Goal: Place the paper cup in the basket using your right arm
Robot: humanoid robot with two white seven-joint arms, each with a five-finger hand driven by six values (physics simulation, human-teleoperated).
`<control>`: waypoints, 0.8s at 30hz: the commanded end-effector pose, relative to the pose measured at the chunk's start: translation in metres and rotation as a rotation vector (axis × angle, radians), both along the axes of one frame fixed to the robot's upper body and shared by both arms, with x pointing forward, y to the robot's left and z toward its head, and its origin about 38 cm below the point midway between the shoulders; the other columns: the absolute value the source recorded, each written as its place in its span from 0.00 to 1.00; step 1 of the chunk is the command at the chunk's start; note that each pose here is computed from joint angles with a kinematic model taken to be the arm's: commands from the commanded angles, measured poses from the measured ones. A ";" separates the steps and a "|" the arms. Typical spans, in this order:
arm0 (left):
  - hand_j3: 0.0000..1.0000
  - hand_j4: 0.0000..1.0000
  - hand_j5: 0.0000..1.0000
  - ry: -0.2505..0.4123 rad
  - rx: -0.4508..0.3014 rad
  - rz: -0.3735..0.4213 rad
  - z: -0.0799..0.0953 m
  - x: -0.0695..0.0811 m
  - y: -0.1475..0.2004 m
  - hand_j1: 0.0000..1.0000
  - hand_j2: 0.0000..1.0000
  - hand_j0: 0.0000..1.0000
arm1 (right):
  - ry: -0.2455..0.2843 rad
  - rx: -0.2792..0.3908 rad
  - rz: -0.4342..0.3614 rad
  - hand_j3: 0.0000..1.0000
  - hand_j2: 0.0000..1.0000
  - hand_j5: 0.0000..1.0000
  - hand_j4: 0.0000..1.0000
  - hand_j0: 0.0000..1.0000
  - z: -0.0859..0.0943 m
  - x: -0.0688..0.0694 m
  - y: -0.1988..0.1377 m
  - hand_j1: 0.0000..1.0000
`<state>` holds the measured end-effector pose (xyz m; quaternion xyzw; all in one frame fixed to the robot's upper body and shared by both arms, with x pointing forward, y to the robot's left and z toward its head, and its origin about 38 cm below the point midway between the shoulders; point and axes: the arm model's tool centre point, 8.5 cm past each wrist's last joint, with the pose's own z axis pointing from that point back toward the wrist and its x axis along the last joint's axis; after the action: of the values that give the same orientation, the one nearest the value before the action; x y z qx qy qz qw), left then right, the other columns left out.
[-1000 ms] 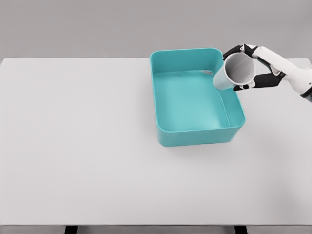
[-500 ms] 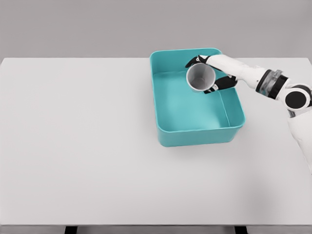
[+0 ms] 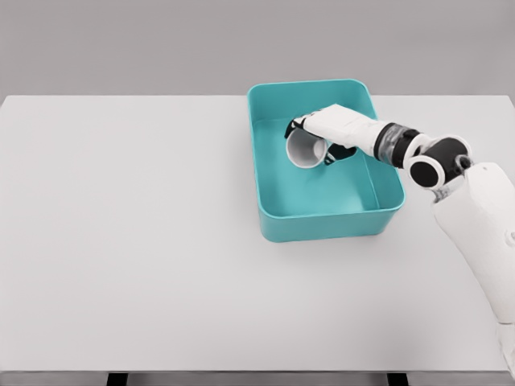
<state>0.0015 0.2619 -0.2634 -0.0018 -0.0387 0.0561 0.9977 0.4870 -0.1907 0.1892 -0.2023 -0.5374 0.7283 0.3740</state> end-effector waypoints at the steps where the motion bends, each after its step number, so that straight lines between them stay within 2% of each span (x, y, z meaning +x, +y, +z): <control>1: 1.00 1.00 1.00 -0.002 0.000 0.000 0.000 0.001 0.000 1.00 1.00 1.00 | -0.011 -0.058 -0.009 0.62 0.62 0.62 0.62 0.62 -0.006 -0.001 0.008 0.62; 2: 1.00 1.00 1.00 0.000 0.000 0.000 0.000 0.000 0.000 1.00 1.00 1.00 | -0.040 -0.043 -0.004 0.92 0.92 0.92 0.92 0.92 0.006 -0.003 0.008 0.92; 3: 1.00 1.00 1.00 0.000 0.000 0.000 0.000 0.000 0.000 1.00 1.00 1.00 | -0.100 -0.004 -0.001 1.00 1.00 1.00 1.00 1.00 0.030 -0.006 0.007 1.00; 4: 1.00 1.00 1.00 0.000 0.000 0.000 0.000 0.000 0.000 1.00 1.00 1.00 | -0.142 0.056 -0.002 1.00 1.00 1.00 1.00 1.00 0.051 -0.011 0.002 1.00; 5: 1.00 1.00 1.00 0.000 0.000 0.000 0.000 0.000 0.000 1.00 1.00 1.00 | -0.145 0.087 0.002 1.00 1.00 1.00 1.00 1.00 0.057 -0.013 0.000 1.00; 8: 1.00 1.00 1.00 0.000 0.000 0.000 0.000 0.000 0.000 1.00 1.00 1.00 | -0.139 0.104 0.006 1.00 1.00 1.00 1.00 1.00 0.059 -0.014 -0.002 1.00; 11: 1.00 1.00 1.00 -0.002 0.000 0.000 0.000 0.001 0.000 1.00 1.00 1.00 | -0.168 0.149 -0.050 1.00 1.00 1.00 1.00 1.00 0.075 -0.010 -0.030 1.00; 12: 1.00 1.00 1.00 0.000 0.000 0.000 0.000 0.000 0.000 1.00 1.00 1.00 | -0.163 0.261 -0.083 1.00 1.00 1.00 1.00 1.00 0.090 -0.010 -0.057 1.00; 13: 1.00 1.00 1.00 0.000 0.000 0.000 0.000 0.000 0.000 1.00 1.00 1.00 | -0.135 0.367 -0.081 1.00 1.00 1.00 1.00 1.00 0.096 -0.014 -0.073 1.00; 15: 1.00 1.00 1.00 0.000 0.000 0.000 0.000 0.000 0.000 1.00 1.00 1.00 | -0.084 0.526 -0.075 1.00 1.00 1.00 1.00 1.00 0.104 -0.023 -0.105 1.00; 17: 1.00 1.00 1.00 0.000 0.000 0.000 0.000 0.000 0.000 1.00 1.00 1.00 | -0.045 0.672 -0.105 1.00 1.00 1.00 1.00 1.00 0.108 -0.032 -0.144 1.00; 18: 1.00 1.00 1.00 0.000 0.000 0.000 0.000 0.000 0.000 1.00 1.00 1.00 | -0.034 0.687 -0.125 1.00 1.00 1.00 1.00 1.00 0.104 -0.033 -0.153 1.00; 21: 1.00 1.00 1.00 0.000 0.000 0.000 0.000 0.000 0.000 1.00 1.00 1.00 | 0.056 0.670 -0.202 1.00 1.00 1.00 1.00 1.00 0.057 -0.042 -0.171 1.00; 24: 1.00 1.00 1.00 0.000 0.000 0.000 0.000 0.000 0.000 1.00 1.00 1.00 | 0.067 0.690 -0.255 1.00 1.00 1.00 1.00 1.00 0.047 -0.046 -0.188 1.00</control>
<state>0.0015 0.2619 -0.2635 -0.0018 -0.0388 0.0561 0.9977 0.4407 -0.3649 0.2323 -0.1031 -0.7035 0.4762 0.5173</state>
